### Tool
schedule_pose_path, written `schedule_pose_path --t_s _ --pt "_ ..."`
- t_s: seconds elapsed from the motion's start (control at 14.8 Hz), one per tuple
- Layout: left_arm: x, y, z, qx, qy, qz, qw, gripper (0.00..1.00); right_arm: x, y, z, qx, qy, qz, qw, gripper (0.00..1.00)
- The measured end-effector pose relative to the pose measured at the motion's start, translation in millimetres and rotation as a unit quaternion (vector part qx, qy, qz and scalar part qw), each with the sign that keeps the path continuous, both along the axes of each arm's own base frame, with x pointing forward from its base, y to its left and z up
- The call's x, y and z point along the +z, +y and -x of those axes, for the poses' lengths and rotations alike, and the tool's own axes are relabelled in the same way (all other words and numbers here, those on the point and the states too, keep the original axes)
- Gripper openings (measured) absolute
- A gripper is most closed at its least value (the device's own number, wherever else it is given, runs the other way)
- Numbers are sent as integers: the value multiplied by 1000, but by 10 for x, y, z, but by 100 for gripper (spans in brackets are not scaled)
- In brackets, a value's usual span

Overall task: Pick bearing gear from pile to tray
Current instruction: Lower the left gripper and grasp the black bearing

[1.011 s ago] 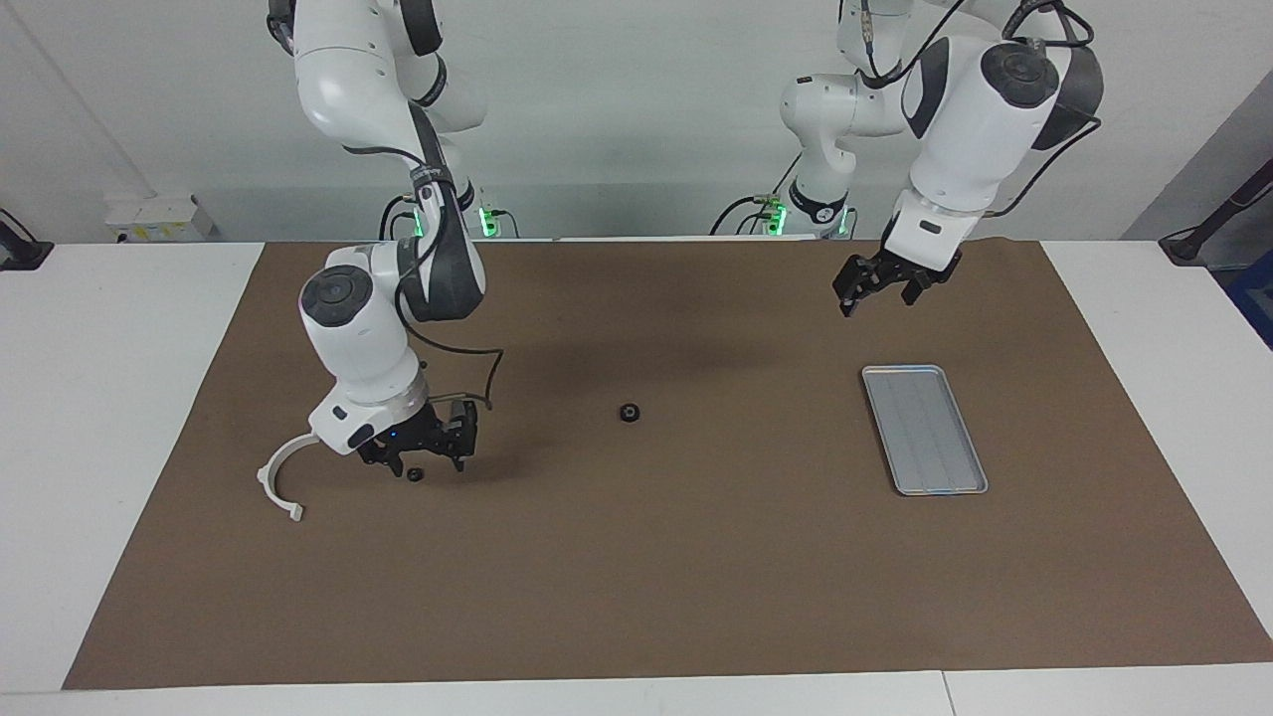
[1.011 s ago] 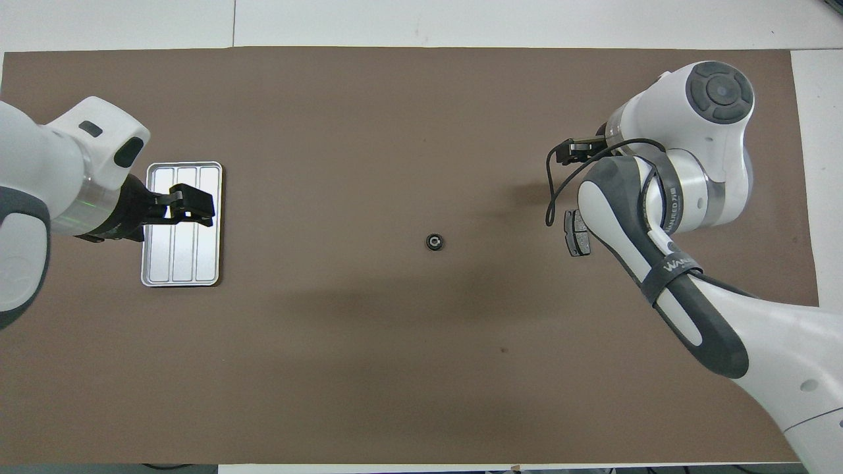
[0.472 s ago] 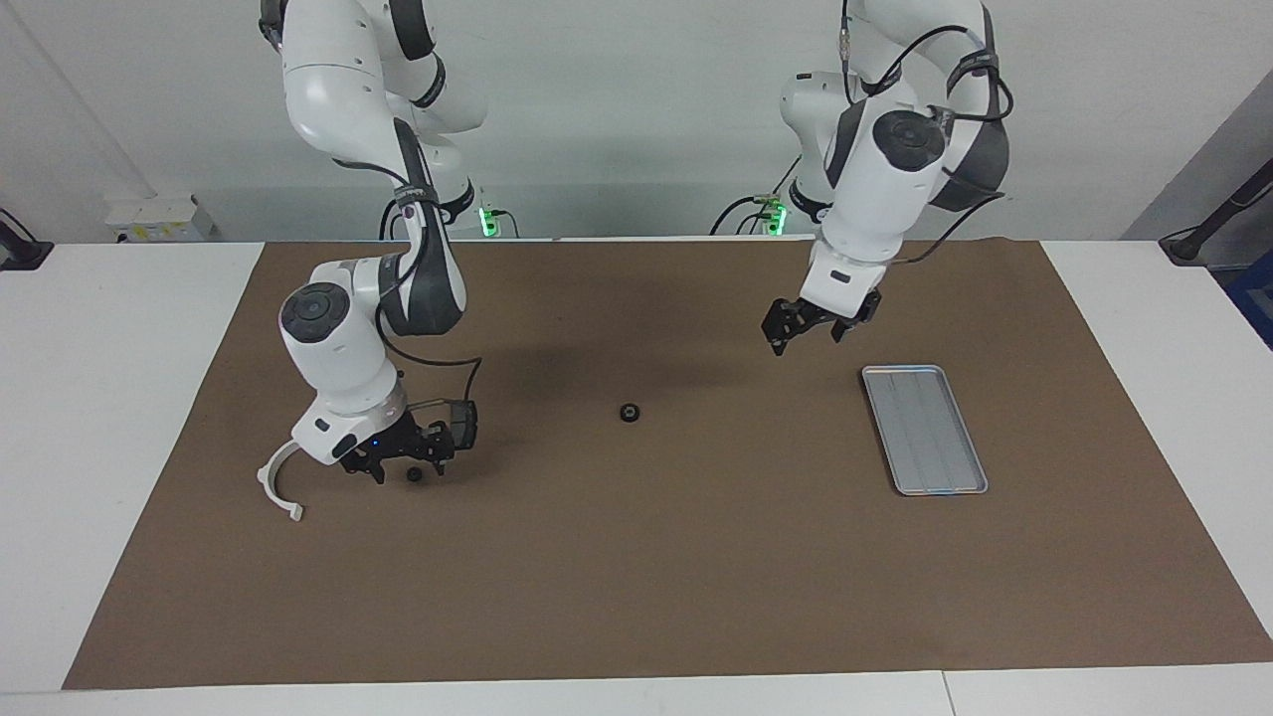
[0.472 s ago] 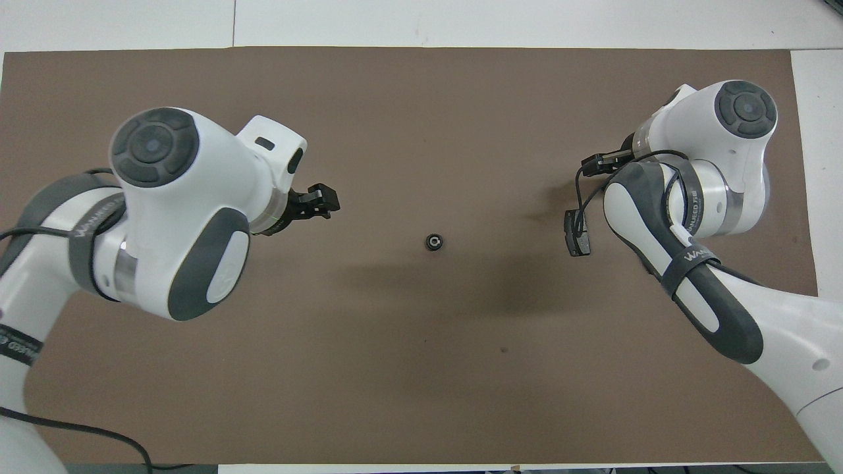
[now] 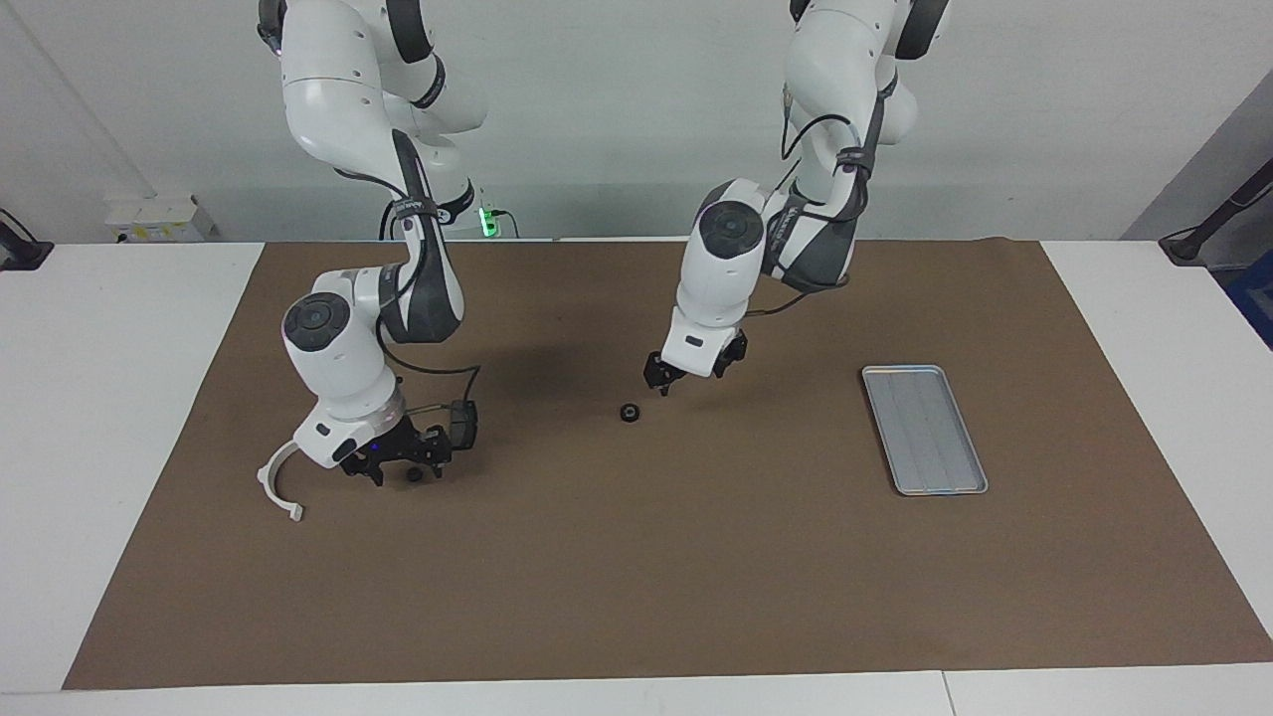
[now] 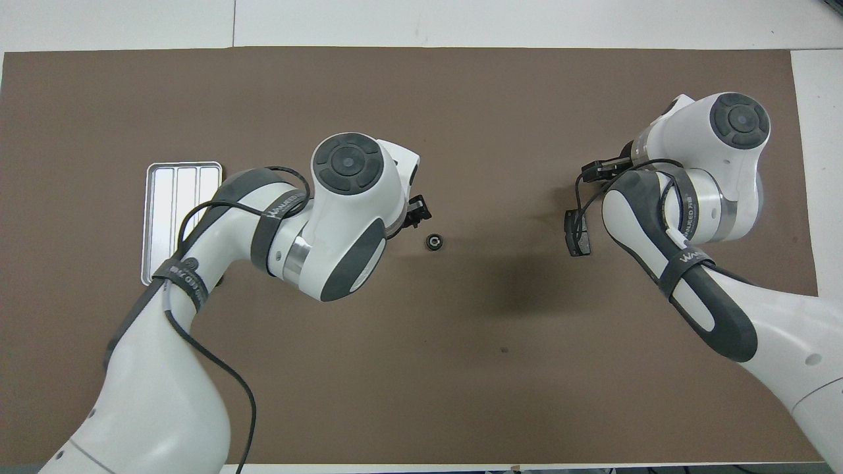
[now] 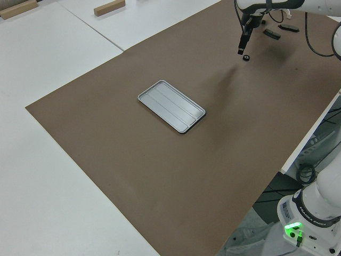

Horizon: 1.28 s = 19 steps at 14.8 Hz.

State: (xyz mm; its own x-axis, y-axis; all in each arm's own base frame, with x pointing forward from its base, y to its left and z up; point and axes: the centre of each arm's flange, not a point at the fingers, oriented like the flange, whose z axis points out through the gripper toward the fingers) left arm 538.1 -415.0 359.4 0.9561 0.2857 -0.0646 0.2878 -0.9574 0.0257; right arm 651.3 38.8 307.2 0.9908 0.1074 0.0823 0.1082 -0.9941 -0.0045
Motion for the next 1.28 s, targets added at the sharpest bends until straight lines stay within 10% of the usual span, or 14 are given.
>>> schedule_pose_path --t_s 1.01,1.28 --pt "-616 -482 152 64 -7 -2 998 100 -183 -1 63 0 17 1 1000 90" --pt "-667 -467 174 61 -7 -9 998 100 -230 -2 93 0 23 1 1000 70"
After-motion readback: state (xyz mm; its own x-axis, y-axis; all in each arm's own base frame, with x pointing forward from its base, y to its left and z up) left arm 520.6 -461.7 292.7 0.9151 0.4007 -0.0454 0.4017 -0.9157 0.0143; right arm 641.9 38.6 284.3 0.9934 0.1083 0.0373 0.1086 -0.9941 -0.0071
